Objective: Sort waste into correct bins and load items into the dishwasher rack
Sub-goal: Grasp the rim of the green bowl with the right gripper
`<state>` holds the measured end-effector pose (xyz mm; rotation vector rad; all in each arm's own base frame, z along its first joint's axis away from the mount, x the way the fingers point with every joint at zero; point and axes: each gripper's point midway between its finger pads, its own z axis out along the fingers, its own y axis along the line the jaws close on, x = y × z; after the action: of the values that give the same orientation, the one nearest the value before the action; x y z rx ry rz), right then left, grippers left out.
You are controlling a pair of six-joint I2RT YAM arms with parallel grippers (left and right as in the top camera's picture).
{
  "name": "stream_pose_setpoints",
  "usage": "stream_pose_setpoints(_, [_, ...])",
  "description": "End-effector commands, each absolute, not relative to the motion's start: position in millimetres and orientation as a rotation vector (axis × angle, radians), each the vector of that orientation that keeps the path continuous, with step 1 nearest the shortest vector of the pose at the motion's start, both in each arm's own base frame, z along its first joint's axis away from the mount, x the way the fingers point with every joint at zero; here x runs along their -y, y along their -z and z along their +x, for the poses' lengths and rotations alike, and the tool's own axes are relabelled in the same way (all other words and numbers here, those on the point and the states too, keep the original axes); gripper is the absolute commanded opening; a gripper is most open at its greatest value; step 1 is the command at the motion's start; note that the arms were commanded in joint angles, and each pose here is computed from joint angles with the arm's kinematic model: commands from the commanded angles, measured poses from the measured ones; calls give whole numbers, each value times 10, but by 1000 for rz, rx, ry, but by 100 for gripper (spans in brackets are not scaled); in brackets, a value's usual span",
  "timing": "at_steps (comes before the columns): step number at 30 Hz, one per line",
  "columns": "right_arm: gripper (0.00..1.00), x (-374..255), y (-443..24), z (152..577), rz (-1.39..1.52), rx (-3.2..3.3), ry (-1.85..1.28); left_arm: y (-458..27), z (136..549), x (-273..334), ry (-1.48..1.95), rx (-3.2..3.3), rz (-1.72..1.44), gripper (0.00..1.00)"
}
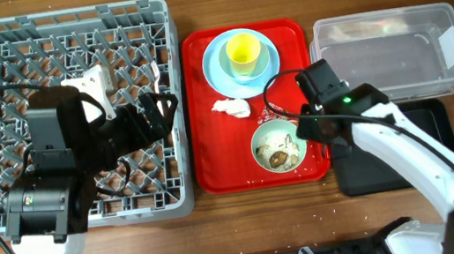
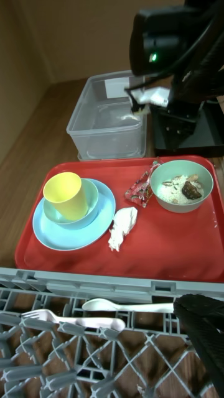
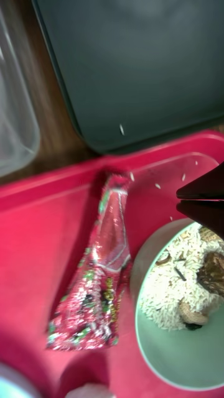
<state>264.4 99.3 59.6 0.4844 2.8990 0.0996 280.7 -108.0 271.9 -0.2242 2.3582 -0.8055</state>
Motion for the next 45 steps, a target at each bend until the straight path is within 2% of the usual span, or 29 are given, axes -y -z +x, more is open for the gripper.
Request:
stream_pose_setpoints(1, [4,-1431,-503,2527,353,-3021,-424,-2768,2811,1084,823,-2346,-230,100])
stream_pose_setpoints(3, [5,-1587,-544,2517,297,-3027,-561,-2768,2811,1084,823,-2346,-230,100])
stream_pose_setpoints(9, [5,-1695,-587,2487,256,-3032,-660,-2768,2811,1084,823,-2346,-230,100])
stream_pose_setpoints(13, [10,-2075,-779,2425,70,-2986,-980,-2768,2811,1084,823,-2346,-230,100])
stream_pose_setpoints(15, [26,-2224,-791,2377,-37,-2967,-980,-2768,2811,1084,823,-2346,-230,100])
stream_pose_setpoints(17, [51,-2310,-708,2351,-167,-2940,-811,-2768,2811,1084,823,-2346,-230,100])
stream_pose_setpoints(18, [53,-2296,-655,2368,-201,-2921,-687,-2768,2811,1084,823,-2346,-230,100])
stream_pose_setpoints(22, [53,-2192,-588,2485,-178,-2843,-395,-2768,2811,1084,823,-2346,-230,100])
stream_pose_setpoints(30, [51,-2219,-617,2568,-203,-2769,-316,-2768,2811,1084,823,-2346,-230,100])
stream_pose_setpoints(34, [45,-2226,-621,2573,-135,-2775,-331,-2768,2811,1084,823,-2346,-230,100])
stream_pose_setpoints(40, [45,-2253,-619,2577,-136,-2770,-344,-2768,2811,1084,823,-2346,-230,100])
stream_pose_setpoints(45, [45,-2337,-400,2500,-191,-2810,-294,-2768,2811,1084,823,-2346,-230,100])
